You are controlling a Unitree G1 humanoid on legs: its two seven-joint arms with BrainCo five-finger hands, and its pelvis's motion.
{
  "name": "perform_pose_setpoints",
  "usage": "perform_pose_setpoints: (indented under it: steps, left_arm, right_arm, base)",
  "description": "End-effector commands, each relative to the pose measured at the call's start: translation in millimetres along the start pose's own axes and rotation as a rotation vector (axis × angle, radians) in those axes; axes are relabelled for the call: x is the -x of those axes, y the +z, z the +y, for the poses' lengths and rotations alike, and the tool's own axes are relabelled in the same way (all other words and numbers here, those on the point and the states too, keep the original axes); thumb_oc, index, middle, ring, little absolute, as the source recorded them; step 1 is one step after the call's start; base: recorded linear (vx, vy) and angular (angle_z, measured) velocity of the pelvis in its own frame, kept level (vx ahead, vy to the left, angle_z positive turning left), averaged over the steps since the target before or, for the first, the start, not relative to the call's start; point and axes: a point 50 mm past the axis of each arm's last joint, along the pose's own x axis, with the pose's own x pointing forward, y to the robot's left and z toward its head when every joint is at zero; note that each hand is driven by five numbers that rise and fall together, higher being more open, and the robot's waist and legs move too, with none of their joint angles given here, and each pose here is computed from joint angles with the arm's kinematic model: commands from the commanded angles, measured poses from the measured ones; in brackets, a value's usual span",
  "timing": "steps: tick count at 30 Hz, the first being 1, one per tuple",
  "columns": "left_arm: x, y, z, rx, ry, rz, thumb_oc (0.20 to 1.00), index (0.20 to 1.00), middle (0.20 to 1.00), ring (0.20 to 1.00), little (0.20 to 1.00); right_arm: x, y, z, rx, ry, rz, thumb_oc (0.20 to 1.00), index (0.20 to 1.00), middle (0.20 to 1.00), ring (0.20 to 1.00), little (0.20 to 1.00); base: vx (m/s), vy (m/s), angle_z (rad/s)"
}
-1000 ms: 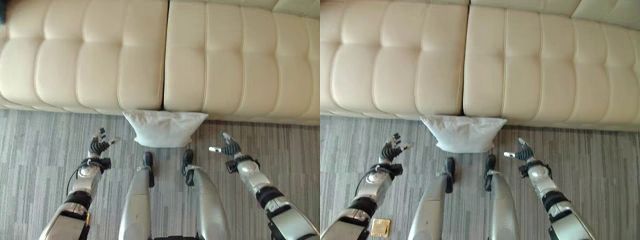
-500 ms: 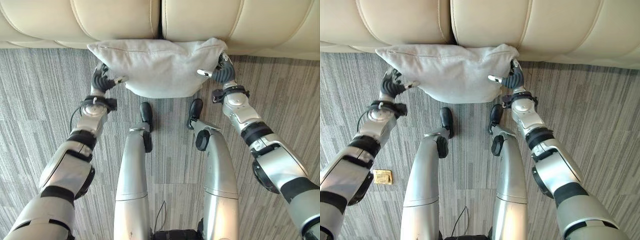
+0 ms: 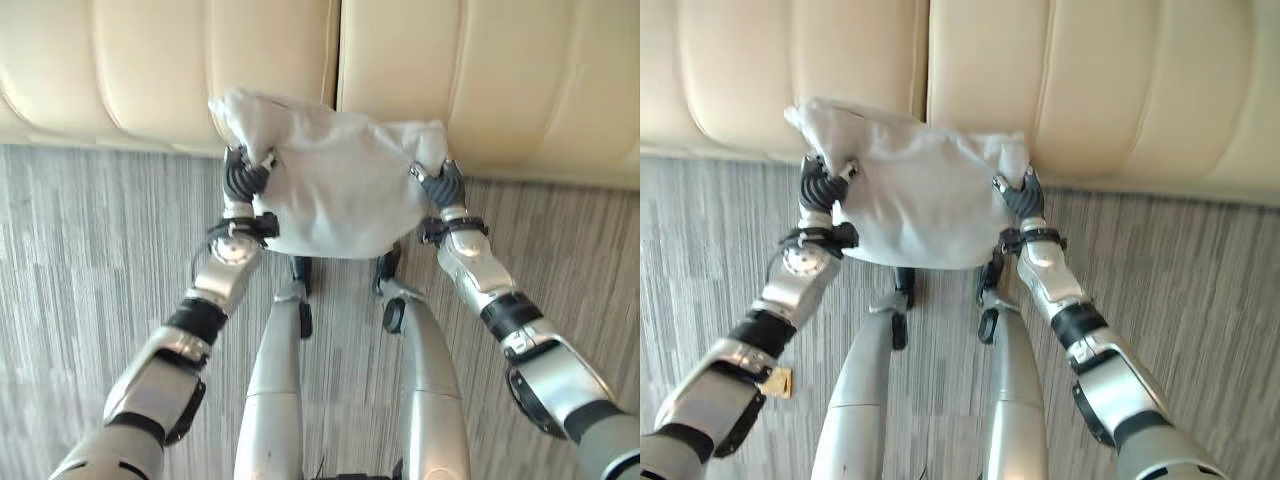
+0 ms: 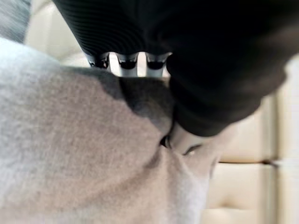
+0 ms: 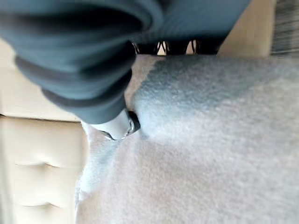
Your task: Pick up all the scattered cushions and arrange them neatly on the sofa.
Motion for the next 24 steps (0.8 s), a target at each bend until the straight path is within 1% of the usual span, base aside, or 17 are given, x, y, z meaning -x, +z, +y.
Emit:
perform_pose_setpoints:
  steps: [1, 2, 4, 5, 6, 7, 8, 14, 17, 19, 24]
  left_arm:
    - [15, 24, -28, 0.087, -0.163, -0.181, 0.2, 0.2, 0.2, 0.2, 0.2]
    - [16, 24, -27, 0.087, -0.163, -0.18, 0.2, 0.2, 0.2, 0.2, 0.2]
    - [35, 16, -21, 0.088, -0.183, -0.146, 0.2, 0.2, 0.2, 0.2, 0.2]
    - [51, 8, -13, 0.079, -0.194, -0.105, 0.2, 0.2, 0.2, 0.2, 0.2]
    - [59, 4, -9, 0.077, -0.196, -0.083, 0.2, 0.2, 0.2, 0.2, 0.2]
    - [60, 4, -9, 0.077, -0.196, -0.082, 0.2, 0.2, 0.2, 0.2, 0.2]
    - [76, -2, -2, 0.083, -0.203, -0.04, 0.2, 0.2, 0.2, 0.2, 0.2]
    - [113, -9, 18, 0.084, -0.233, 0.056, 0.2, 0.2, 0.2, 0.2, 0.2]
    - [121, -8, 19, 0.088, -0.249, 0.075, 0.2, 0.2, 0.2, 0.2, 0.2]
    - [127, -11, 17, 0.107, -0.26, 0.107, 0.2, 0.2, 0.2, 0.2, 0.2]
    - [125, -11, 13, 0.112, -0.279, 0.109, 0.2, 0.2, 0.2, 0.2, 0.2]
  right_arm:
    - [19, 32, 45, -0.048, 0.228, -0.227, 0.2, 0.2, 0.2, 0.2, 0.2]
    - [19, 32, 45, -0.048, 0.227, -0.226, 0.2, 0.2, 0.2, 0.2, 0.2]
    - [38, 27, 42, -0.048, 0.249, -0.225, 0.2, 0.2, 0.2, 0.2, 0.2]
    - [52, 28, 37, -0.04, 0.258, -0.238, 0.2, 0.2, 0.2, 0.2, 0.2]
    - [60, 28, 36, -0.043, 0.266, -0.244, 0.2, 0.2, 0.2, 0.2, 0.2]
    - [61, 28, 36, -0.043, 0.266, -0.243, 0.2, 0.2, 0.2, 0.2, 0.2]
    - [76, 26, 31, -0.045, 0.285, -0.236, 0.2, 0.2, 0.2, 0.2, 0.2]
    - [114, 33, 17, -0.019, 0.346, -0.238, 0.2, 0.2, 0.2, 0.2, 0.2]
    - [121, 36, 14, -0.004, 0.357, -0.243, 0.2, 0.2, 0.2, 0.2, 0.2]
    - [124, 39, 14, -0.039, 0.355, -0.245, 0.2, 0.2, 0.2, 0.2, 0.2]
    - [123, 42, 12, -0.028, 0.353, -0.262, 0.2, 0.2, 0.2, 0.2, 0.2]
  base:
    - [0.02, -0.053, -0.09]
    - [0.05, -0.067, -0.06]
    - [0.14, -0.061, -0.05]
    - [0.21, -0.073, -0.08]
    - [0.16, -0.054, -0.1]
    - [0.19, -0.054, -0.09]
    - [0.2, -0.062, -0.08]
    - [0.23, -0.07, -0.06]
    - [0.18, -0.101, -0.11]
    - [0.2, -0.189, -0.08]
    - [0.06, -0.181, 0.02]
